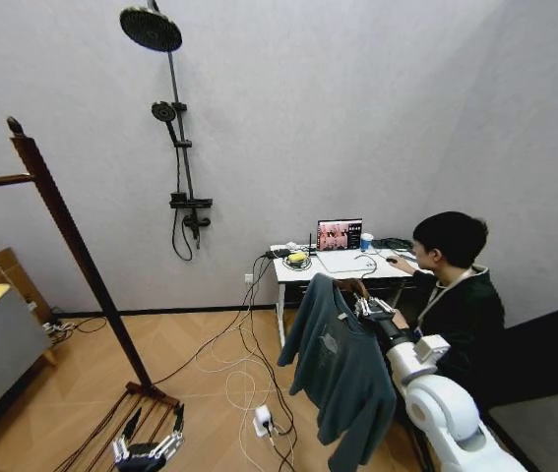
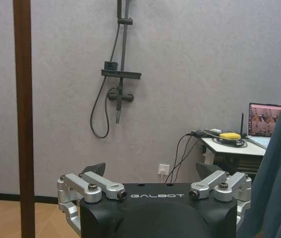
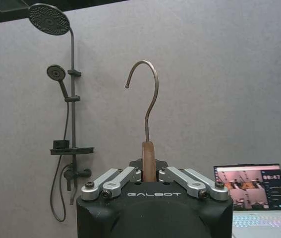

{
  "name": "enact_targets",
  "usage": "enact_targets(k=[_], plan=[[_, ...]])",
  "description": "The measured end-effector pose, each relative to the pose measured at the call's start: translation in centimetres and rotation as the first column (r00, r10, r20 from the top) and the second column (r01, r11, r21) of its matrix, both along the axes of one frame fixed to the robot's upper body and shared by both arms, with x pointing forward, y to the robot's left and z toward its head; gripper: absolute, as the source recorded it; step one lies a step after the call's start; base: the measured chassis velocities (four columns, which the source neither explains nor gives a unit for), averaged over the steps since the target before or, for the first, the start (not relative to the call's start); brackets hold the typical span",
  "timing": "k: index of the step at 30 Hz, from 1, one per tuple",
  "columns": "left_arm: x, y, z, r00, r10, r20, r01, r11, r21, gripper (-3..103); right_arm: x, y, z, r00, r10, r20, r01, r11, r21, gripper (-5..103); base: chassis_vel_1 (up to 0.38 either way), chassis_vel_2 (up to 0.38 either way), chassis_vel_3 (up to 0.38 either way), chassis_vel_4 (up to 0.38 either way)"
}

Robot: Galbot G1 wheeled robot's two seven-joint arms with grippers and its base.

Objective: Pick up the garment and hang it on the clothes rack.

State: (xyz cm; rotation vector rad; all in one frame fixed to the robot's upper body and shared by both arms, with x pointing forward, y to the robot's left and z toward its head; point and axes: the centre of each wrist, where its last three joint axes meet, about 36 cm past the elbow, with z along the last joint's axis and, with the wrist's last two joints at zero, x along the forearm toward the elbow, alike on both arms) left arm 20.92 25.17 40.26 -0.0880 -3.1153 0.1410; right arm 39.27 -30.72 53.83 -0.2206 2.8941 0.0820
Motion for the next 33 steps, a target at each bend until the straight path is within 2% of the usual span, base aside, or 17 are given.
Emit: enact_targets(k=[14, 33], plan=[[0.0, 0.0, 0.0, 1.0, 0.0, 0.0, 0.0, 1.0, 0.0, 100, 2.1, 1.8, 0.9, 0.997, 0.082, 0.01, -0.082, 0.997, -0.001, 10, 0.091, 0.093, 0.098, 0.095], [0.0, 0.0, 0.0, 1.0, 0.0, 0.0, 0.0, 1.0, 0.0, 100, 3.0, 3.4, 1.4, 0.993, 0.11, 0.042, -0.111, 0.993, 0.029, 10, 0.116, 0.118, 0.127, 0.121]])
